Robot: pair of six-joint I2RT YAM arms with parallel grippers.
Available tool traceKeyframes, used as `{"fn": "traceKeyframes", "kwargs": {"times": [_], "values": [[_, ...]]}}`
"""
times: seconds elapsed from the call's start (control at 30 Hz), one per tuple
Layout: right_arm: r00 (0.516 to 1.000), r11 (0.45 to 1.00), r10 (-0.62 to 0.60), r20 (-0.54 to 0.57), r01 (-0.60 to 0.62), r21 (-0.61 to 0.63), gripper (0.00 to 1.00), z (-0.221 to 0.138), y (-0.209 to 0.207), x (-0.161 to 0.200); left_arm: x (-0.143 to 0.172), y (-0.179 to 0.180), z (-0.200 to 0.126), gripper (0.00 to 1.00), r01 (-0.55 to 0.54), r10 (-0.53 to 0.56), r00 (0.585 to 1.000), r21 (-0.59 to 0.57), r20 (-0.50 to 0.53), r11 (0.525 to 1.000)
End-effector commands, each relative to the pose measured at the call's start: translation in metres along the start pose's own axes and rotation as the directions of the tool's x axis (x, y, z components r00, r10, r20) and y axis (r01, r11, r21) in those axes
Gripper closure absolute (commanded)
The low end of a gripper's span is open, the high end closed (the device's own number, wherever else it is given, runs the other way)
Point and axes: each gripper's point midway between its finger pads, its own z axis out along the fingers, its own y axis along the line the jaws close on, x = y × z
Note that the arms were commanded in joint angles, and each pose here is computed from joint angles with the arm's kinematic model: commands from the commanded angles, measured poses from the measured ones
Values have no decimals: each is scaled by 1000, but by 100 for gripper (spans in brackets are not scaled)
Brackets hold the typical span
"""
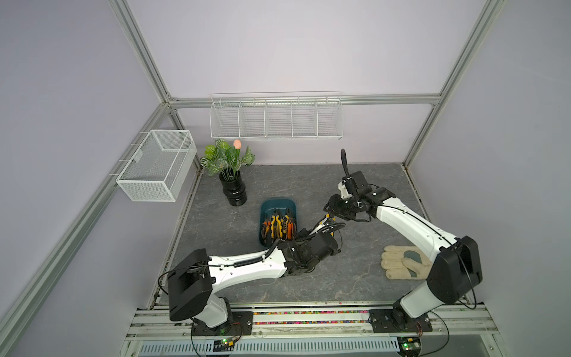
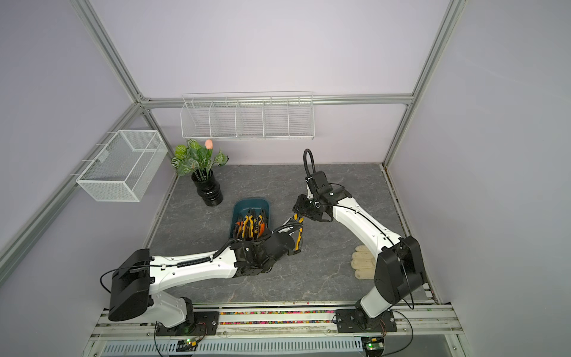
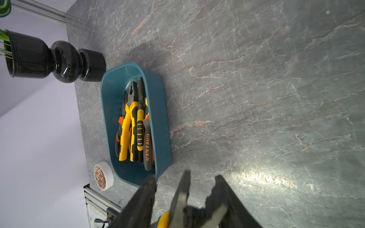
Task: Take the pliers out of the storage box
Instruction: Pick up the pliers from the storage box, then place the pliers at the center of the board.
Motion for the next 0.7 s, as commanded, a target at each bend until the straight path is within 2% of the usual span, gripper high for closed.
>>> {"fn": "traceKeyframes", "kwargs": {"times": [0.0, 0.17, 0.2, 0.3, 0.63, 0.67], "values": [[1000, 999, -8, -2, 8, 44, 56, -2, -6, 3, -31, 11, -5, 100, 85, -81, 994, -64, 67, 994], [1000, 999, -1, -2, 2, 46, 58, -3, -6, 4, -32, 7, -4, 100, 84, -80, 994, -64, 71, 994], [1000, 999, -2, -2, 2, 46, 64, -3, -6, 4, -32, 7, -4, 100, 84, -80, 994, -64, 70, 994], [1000, 999, -3, 1, 3, 54, 73, -4, -7, 4, -33, 8, -5, 100, 84, -80, 994, -61, 72, 995], [1000, 998, -23, 2, 23, 65, 91, -2, -10, 3, -35, 13, -10, 100, 128, -122, 989, -68, 80, 989], [999, 997, -32, 7, 32, 73, 93, -4, -11, 2, -36, 14, -11, 89, 135, -129, 988, -68, 82, 989]]}}
